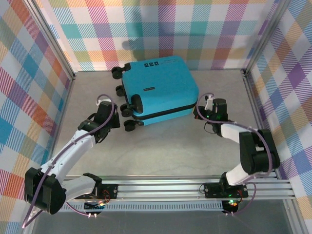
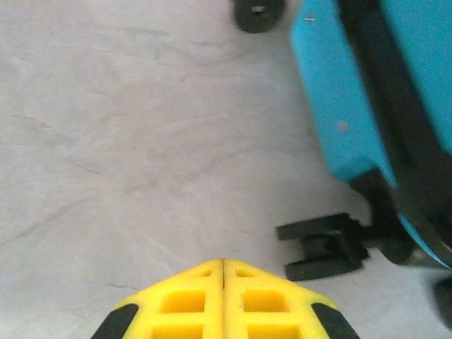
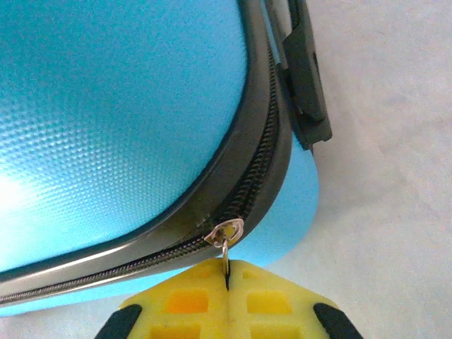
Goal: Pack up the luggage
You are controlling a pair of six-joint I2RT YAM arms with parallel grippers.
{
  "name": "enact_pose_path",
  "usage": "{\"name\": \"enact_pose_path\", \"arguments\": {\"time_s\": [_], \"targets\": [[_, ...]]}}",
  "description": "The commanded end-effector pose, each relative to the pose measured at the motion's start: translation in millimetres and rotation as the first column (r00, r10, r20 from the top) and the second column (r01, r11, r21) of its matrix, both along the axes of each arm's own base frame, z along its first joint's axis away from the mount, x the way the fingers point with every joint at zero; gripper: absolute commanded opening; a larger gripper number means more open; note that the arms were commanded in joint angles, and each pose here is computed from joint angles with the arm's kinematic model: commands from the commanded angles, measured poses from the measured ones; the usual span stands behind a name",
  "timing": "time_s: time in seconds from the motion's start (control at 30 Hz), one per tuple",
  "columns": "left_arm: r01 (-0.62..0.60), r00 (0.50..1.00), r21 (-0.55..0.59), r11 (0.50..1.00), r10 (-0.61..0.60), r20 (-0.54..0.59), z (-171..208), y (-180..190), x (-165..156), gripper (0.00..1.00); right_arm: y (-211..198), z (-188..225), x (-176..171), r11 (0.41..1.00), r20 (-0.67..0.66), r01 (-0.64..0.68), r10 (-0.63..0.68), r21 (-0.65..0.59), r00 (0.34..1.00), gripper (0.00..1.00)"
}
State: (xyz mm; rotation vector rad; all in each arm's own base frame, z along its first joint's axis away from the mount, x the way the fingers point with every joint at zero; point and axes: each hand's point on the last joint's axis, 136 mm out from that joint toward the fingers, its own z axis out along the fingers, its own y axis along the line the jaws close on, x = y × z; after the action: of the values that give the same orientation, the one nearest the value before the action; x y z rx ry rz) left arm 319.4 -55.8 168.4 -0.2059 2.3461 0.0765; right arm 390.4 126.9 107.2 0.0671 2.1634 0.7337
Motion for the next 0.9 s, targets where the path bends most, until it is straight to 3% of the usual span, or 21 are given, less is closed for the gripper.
{"name": "enact_pose_path", "arguments": {"time_s": [0.0,0.13,0.27,0.4,0.5,0.7,0.87], "targets": [[-0.114,0.993,0.031,0.993,0.114,0.007,1,21,12,0.0,4,7,-26,1.0,0.026,0.008,-0.008,-0.004,1.0,0.0],[-0.128,0.992,0.041,0.991,0.128,0.022,11,22,28,0.05,6,15,-47,1.0,0.036,-0.016,0.017,-0.02,0.999,0.0],[-0.094,0.994,0.022,0.995,0.093,0.064,52,15,37,0.22,13,27,-58,0.999,0.073,-0.046,0.048,-0.028,0.996,0.0],[-0.026,0.99,-0.046,0.999,0.032,0.137,100,-3,33,0.47,24,32,-65,0.996,0.089,-0.082,0.085,-0.037,0.992,0.0],[0.059,0.988,-0.098,0.993,-0.044,0.149,116,-29,27,0.52,38,31,-73,0.992,0.098,-0.118,0.123,-0.048,0.988,0.0],[0.023,0.999,-0.257,0.966,-0.011,0.047,82,-52,11,0.64,35,29,-74,0.99,0.094,-0.101,0.11,-0.097,0.989,0.0],[-0.082,0.996,-0.334,0.939,0.092,0.016,64,-47,-2,0.66,34,29,-72,0.99,0.096,-0.095,0.105,-0.105,0.99,0.0]]}}
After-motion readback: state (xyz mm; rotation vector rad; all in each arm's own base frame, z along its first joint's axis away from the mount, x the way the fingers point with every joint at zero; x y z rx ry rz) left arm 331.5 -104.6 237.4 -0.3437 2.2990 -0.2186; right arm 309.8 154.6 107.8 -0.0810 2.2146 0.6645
